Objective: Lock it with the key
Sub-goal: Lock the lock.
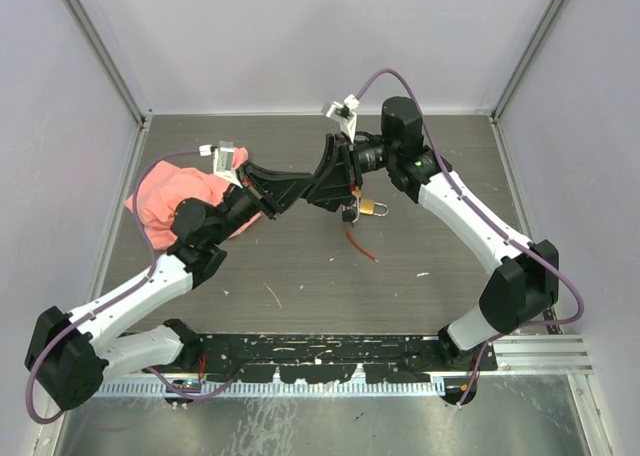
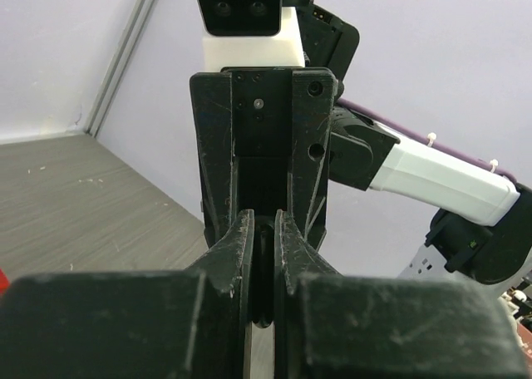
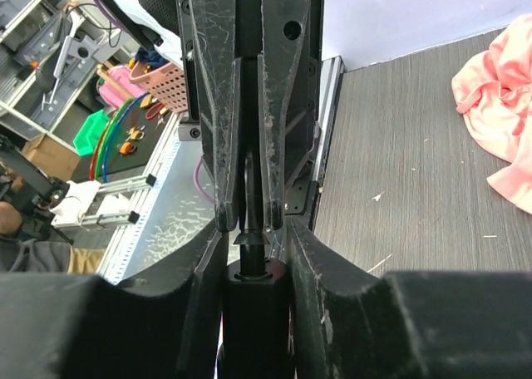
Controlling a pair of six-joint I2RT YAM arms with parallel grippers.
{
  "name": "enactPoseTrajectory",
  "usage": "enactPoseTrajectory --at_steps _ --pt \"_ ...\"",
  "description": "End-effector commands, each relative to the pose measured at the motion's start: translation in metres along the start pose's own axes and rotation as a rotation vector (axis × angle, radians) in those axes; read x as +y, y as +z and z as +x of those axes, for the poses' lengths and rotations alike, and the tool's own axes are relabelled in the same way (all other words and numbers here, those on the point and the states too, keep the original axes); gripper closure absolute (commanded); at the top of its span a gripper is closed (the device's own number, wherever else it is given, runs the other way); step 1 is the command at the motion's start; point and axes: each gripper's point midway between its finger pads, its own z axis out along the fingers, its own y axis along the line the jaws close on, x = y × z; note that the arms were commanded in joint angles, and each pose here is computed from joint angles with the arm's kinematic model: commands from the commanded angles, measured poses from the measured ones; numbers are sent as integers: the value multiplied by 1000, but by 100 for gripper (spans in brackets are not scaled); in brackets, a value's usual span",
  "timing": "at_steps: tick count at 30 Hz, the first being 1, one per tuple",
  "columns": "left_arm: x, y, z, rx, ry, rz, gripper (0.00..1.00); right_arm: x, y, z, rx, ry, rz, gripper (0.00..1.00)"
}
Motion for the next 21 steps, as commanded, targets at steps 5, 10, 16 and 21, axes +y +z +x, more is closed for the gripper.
enactPoseTrajectory --at_steps 5,10,16,21 --pt "-24 -20 37 207 -61 87 100 13 -3 -38 -116 -201 75 62" --pt "-20 -24 34 195 -76 71 100 8 -5 -35 -134 -155 79 53" --pt "-10 -25 21 147 -97 49 100 1 -6 -23 -145 -124 80 29" --pt "-8 -26 10 128 -92 55 100 -2 -23 -17 -161 -176 104 16"
